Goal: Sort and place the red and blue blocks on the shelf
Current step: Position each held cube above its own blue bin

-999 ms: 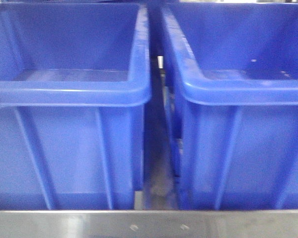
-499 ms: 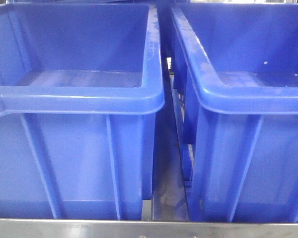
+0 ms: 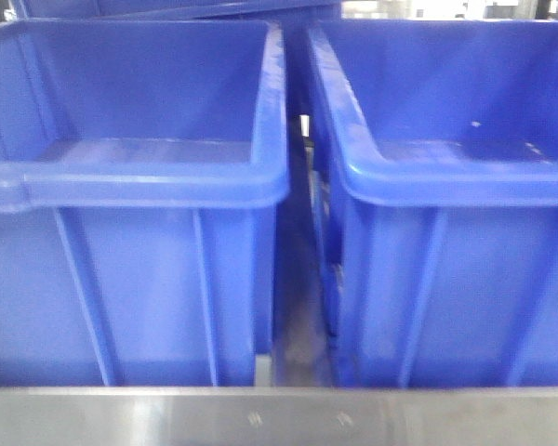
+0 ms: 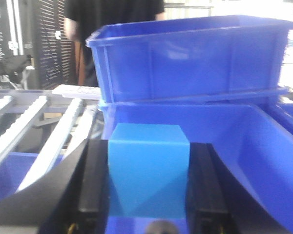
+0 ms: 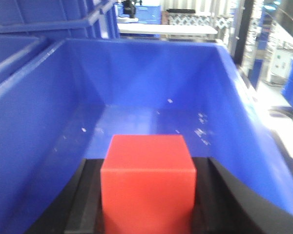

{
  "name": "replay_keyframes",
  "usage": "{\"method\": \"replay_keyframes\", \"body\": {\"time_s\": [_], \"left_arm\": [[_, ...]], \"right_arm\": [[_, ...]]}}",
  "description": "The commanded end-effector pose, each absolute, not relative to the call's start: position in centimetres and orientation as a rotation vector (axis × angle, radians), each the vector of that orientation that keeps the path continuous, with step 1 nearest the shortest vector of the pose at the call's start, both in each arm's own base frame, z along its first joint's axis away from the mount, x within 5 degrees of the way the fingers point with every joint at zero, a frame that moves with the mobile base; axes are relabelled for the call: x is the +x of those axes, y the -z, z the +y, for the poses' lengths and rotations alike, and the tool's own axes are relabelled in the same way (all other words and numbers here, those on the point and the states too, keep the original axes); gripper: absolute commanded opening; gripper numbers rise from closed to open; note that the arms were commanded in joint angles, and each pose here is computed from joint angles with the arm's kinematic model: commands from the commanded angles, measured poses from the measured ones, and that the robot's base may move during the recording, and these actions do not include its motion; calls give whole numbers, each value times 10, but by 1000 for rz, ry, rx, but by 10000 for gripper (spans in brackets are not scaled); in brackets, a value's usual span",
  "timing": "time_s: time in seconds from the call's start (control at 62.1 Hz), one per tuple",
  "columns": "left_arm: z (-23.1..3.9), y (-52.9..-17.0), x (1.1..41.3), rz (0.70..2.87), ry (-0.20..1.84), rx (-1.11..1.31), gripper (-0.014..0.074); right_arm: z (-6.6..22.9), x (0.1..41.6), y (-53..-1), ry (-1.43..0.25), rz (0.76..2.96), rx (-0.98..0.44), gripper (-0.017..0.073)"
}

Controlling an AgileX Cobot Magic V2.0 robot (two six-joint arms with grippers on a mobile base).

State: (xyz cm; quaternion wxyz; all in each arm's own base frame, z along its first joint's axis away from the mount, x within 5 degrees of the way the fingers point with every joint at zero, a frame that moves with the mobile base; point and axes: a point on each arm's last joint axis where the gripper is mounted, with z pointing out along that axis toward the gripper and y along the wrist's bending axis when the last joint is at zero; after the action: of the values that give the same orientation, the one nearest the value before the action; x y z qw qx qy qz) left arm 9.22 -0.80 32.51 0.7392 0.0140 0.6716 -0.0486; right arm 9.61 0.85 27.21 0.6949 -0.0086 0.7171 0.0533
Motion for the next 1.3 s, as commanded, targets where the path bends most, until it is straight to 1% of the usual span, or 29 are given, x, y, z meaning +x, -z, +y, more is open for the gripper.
{"method": "replay_keyframes", "body": {"time_s": [0.0,1.288], "left_arm": [[-7,-342,92,1372,103,16,123],[-7,-342,92,1372,103,16,123]], "right_arm": [[7,96,-290,-108,1479,-13,52],[7,96,-290,-108,1479,-13,52]]}}
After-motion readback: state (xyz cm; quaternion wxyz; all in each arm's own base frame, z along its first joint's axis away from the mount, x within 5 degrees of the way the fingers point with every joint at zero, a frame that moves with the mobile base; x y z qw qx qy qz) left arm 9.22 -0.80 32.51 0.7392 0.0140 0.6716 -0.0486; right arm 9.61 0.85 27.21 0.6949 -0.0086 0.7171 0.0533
